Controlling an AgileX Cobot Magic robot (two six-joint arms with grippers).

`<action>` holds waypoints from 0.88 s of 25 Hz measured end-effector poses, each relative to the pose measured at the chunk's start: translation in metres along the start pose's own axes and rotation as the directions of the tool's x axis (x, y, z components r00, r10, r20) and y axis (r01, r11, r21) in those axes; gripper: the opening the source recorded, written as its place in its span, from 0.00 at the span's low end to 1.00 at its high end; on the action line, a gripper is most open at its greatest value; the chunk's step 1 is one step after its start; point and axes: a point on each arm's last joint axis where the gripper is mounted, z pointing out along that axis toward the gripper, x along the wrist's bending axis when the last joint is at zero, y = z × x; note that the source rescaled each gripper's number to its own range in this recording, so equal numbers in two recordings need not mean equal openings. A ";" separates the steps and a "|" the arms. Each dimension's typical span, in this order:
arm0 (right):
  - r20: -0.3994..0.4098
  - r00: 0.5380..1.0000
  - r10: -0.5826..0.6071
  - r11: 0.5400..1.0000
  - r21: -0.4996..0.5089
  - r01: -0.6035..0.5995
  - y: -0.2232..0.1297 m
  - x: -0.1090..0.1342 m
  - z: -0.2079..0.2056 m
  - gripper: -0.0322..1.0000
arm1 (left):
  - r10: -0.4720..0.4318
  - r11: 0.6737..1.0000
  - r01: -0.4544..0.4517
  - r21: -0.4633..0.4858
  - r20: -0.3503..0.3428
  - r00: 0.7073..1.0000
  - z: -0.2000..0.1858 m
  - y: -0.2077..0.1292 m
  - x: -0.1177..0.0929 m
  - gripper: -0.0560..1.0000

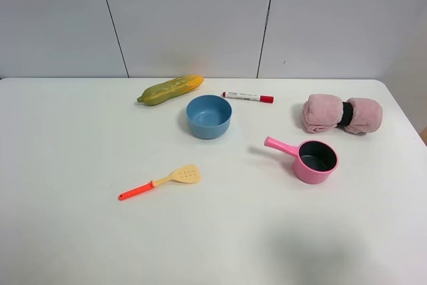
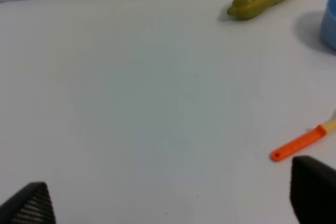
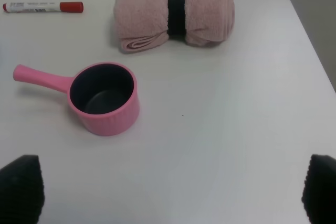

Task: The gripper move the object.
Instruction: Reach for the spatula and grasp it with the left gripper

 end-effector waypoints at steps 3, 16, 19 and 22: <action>0.000 1.000 0.000 1.000 0.000 0.000 0.000 0.000 0.000 1.00 | 0.000 1.000 0.000 0.000 0.000 1.000 0.000 0.000 0.000 1.00; 0.000 1.000 0.000 1.000 0.000 0.000 0.000 0.000 0.000 1.00 | 0.000 1.000 0.000 0.000 0.000 1.000 0.000 0.000 0.000 1.00; 0.000 1.000 0.000 1.000 0.000 0.000 0.000 0.000 0.000 1.00 | 0.000 1.000 0.000 0.000 0.000 1.000 0.000 0.000 0.000 1.00; 0.000 1.000 0.000 1.000 0.000 0.000 0.000 0.000 0.000 1.00 | 0.000 1.000 0.000 0.000 0.000 1.000 0.000 0.000 0.000 1.00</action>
